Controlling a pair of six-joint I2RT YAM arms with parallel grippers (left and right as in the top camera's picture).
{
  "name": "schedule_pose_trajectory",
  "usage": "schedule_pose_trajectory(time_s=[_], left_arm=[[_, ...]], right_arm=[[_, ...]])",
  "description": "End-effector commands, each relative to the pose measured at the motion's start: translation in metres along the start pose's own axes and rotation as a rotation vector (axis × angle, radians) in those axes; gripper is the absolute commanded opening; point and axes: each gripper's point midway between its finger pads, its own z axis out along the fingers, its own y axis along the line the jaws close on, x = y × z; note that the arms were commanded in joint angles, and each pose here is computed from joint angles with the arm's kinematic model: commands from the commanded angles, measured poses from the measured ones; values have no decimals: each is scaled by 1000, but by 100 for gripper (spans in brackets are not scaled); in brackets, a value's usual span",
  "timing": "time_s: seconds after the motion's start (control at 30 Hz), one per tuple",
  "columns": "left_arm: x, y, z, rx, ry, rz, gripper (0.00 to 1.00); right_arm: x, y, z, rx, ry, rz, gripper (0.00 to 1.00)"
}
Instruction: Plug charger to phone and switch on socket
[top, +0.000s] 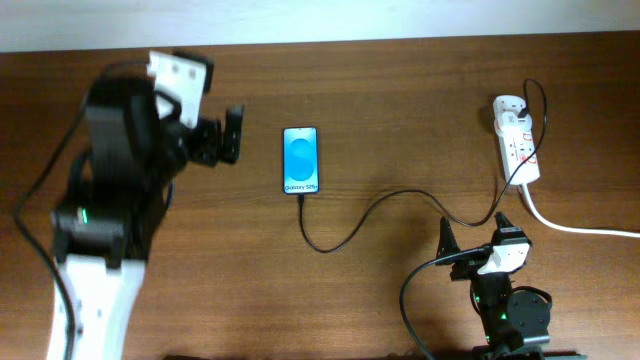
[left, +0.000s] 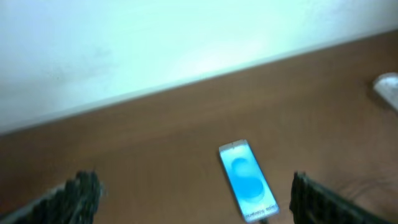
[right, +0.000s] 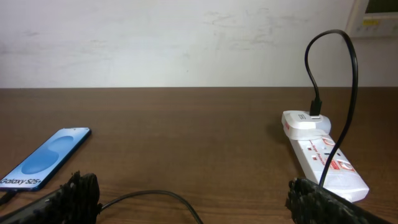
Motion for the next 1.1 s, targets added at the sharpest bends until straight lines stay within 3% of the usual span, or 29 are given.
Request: schedule_pose_trajectory(time_s=[0.0,0.17,0.3,0.47,0.73,1.07], left_arm=[[41,9,-13,-58,-53,54,99],[104,15,-31,-161,-268,65,100],[150,-13,-27,-95,-374,183,100],[185,-19,-25,-127,-487,210,99],[224,-21,-18,-149,-414,248,99],[223,-21,-18,-143,-416,249,100]], right_arm=[[2,-1,0,6,1,6,98],[2,-1,0,6,1,6,99],[2,-1,0,6,1,6,98],[2,-1,0,6,1,6,99],[2,-1,0,6,1,6,99],[2,-1,0,6,1,6,99]])
